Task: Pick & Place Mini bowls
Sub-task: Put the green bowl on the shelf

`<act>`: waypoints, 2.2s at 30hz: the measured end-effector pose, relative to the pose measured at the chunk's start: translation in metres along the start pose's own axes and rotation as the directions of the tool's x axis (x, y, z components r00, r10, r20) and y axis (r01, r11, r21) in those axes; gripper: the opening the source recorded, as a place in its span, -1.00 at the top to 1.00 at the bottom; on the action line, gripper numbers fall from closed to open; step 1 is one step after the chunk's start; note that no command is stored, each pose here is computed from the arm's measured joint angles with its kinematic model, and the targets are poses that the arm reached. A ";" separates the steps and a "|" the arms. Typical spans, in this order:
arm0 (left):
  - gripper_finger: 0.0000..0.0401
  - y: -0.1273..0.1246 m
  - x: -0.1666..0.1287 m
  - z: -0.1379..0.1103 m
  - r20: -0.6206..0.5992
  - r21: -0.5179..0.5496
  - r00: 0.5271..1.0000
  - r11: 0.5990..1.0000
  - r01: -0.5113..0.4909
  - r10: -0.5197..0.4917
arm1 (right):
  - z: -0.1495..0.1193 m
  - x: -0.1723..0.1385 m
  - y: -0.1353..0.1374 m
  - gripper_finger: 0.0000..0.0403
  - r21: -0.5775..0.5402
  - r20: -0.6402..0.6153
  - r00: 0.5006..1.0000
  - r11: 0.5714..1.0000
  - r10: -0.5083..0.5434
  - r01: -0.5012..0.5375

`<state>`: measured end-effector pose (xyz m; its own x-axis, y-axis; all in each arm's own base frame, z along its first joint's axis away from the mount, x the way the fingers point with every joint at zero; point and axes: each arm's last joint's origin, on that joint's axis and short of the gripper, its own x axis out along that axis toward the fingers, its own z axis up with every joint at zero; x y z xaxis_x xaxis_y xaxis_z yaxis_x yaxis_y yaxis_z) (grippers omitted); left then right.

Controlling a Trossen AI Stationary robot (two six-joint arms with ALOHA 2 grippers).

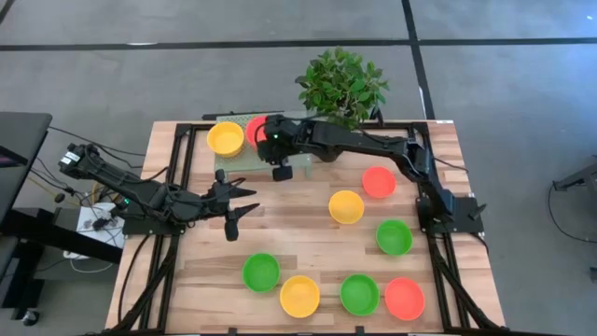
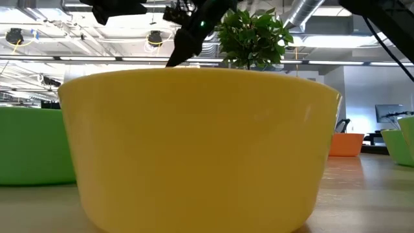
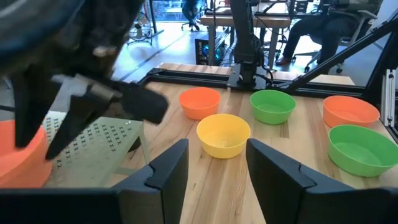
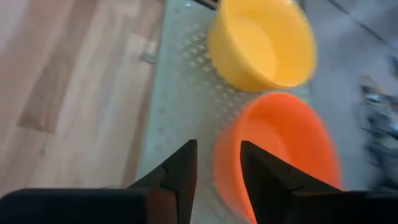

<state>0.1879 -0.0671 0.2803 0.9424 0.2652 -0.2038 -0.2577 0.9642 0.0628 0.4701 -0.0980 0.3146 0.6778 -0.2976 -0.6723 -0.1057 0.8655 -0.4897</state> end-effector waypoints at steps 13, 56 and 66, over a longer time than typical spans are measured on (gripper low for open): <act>0.19 0.000 0.001 -0.004 -0.010 0.005 1.000 1.000 -0.001 0.001 | 0.019 -0.149 0.042 0.56 0.117 -0.147 0.978 0.985 0.146 -0.129; 0.19 0.000 0.001 -0.004 0.006 -0.091 1.000 0.996 0.002 -0.002 | -0.174 -0.153 0.268 0.64 0.810 -0.580 0.680 0.402 0.448 0.426; 0.19 0.000 0.001 -0.004 0.007 -0.092 1.000 0.996 0.003 -0.002 | -0.178 -0.134 0.267 0.64 0.775 -0.629 0.607 0.450 0.486 0.443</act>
<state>0.1879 -0.0672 0.2766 0.9444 0.2630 -0.1975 -0.2735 0.9615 -0.0279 0.2213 0.1013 0.1746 -0.0974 -0.0134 -0.9952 0.8171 0.5698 -0.0876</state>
